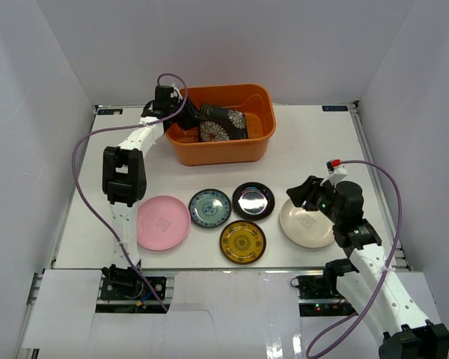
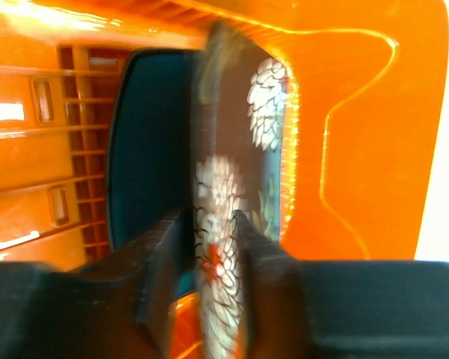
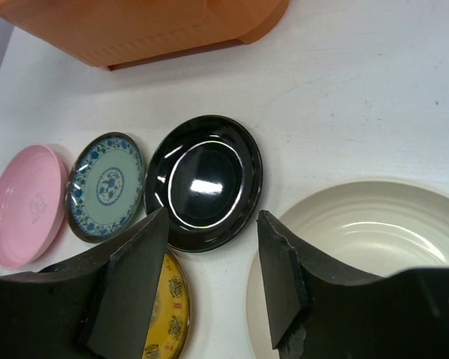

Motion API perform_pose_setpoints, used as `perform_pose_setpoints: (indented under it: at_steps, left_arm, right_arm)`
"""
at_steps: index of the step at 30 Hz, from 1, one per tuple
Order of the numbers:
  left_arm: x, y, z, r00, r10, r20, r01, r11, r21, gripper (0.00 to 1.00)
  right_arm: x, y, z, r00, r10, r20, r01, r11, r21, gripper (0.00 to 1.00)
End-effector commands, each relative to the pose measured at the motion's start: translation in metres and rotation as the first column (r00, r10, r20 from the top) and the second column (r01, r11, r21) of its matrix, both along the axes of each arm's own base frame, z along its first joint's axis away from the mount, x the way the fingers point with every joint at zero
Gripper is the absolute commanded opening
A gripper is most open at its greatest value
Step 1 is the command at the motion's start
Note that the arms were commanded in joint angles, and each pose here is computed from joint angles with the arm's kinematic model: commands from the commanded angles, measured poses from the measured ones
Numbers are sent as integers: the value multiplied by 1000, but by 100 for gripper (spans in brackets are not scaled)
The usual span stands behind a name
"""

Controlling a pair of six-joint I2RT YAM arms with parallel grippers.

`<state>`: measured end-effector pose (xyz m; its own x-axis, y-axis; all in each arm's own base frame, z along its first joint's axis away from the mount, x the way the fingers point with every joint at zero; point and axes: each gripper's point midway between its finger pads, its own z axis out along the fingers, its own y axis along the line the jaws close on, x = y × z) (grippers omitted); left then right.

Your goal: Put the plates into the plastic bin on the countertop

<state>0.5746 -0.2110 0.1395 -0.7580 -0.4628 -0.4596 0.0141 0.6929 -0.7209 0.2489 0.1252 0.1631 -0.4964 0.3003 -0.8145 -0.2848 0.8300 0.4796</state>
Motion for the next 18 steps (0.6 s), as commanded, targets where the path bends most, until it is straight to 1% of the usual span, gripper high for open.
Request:
perform_pose_setpoints:
  at_steps: [1,3,4,6,7,9,10,11,12,13,14,15,16,17,18]
  left_arm:
    - [5,-10,78,985,-33,171,48,995,-85,54]
    - [4,-13,81,984,-47,174,64,994,-92,68]
    - [3,-14,86,982,-51,183,69,993,-94,78]
    - [0,-17,95,978,-66,200,86,992,-97,86]
    - [-1,-18,100,975,-71,210,93,991,-97,91]
    - [-6,-19,124,960,-88,265,115,989,-90,96]
    - [-8,-21,135,951,-96,293,125,989,-80,98]
    - [-12,-18,156,930,-105,352,132,990,-53,98]
    - [-13,-15,168,915,-97,390,116,993,-26,98]
    - [-15,-13,181,899,-97,427,107,994,1,98]
    - [-23,-6,202,868,-103,487,90,995,50,98]
    - [-26,1,210,854,-96,511,64,995,80,98]
    - [-25,12,216,845,-63,531,2,993,115,98]
    - [-27,20,220,831,-61,553,-32,987,156,98]
    - [-37,27,223,832,-55,552,-54,982,179,98]
  right_arm:
    - [1,-7,-1,999,-32,9,32,999,-25,58]
    - [1,-8,0,999,-36,11,37,999,-25,61]
    - [0,-9,1,999,-37,8,37,999,-30,63]
    - [0,-10,2,999,-42,6,42,998,-37,66]
    - [0,-11,2,999,-46,4,46,998,-41,68]
    - [1,-13,2,998,-55,4,55,997,-48,74]
    - [1,-14,1,998,-61,-1,60,997,-52,80]
    - [1,-15,-3,998,-64,-11,63,996,-59,83]
    - [1,-15,-4,998,-63,-16,61,996,-60,84]
    - [0,-13,-7,998,-58,-25,56,997,-58,89]
    - [-1,-12,-11,998,-48,-35,46,997,-56,90]
    - [-1,-11,-13,998,-40,-41,38,998,-53,92]
    - [-2,-9,-15,998,-32,-50,29,998,-51,94]
    - [-3,-7,-17,998,-19,-55,17,999,-45,95]
    - [-3,-6,-16,999,-14,-50,12,999,-40,96]
